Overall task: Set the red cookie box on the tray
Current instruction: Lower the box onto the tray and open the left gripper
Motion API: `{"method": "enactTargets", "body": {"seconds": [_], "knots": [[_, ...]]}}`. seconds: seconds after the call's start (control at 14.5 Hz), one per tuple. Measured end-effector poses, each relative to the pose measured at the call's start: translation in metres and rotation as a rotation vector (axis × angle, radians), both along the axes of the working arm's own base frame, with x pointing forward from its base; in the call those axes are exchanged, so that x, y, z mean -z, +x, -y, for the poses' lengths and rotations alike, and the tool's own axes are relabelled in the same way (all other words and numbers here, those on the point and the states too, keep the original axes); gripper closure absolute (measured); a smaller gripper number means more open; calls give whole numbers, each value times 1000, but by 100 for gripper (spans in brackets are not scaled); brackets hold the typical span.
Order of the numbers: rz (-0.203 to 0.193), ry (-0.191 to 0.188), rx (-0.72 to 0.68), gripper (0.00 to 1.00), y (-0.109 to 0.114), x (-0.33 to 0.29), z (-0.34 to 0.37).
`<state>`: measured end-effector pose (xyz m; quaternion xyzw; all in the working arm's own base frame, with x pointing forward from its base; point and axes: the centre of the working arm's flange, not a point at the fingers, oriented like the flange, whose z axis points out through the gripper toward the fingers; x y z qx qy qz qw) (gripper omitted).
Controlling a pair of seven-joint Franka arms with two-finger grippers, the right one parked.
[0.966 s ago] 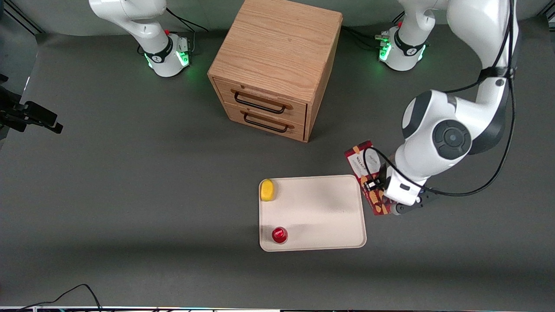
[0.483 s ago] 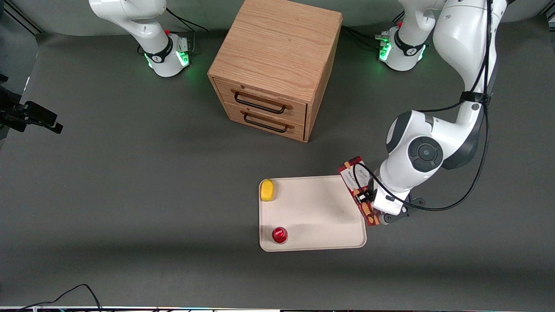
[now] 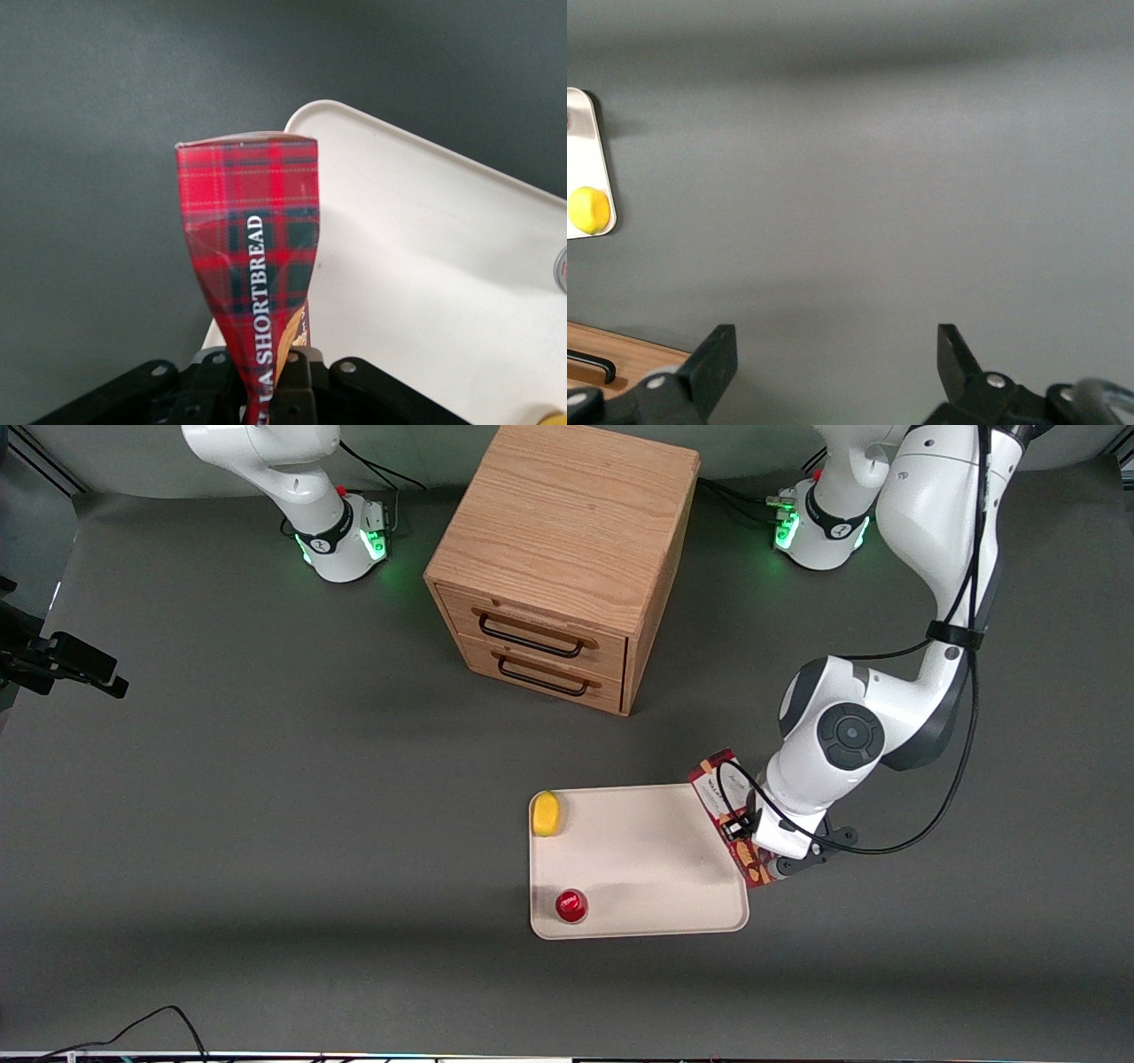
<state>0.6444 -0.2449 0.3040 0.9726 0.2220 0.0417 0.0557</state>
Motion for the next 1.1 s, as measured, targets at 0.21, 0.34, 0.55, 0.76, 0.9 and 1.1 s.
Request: {"method": "enactTargets", "body": {"seconds": [0.21,0.34,0.55,0.76,0.9,1.1], "knots": [[45,14,5,87,-4,26,19],[74,35,21,87,-4,46,27],[94,55,49,87,-2,68,31],[108,45,54,87,1,78,33],[113,41,54,80,3,80,34],[108,50,49,49,8,72,33]]}}
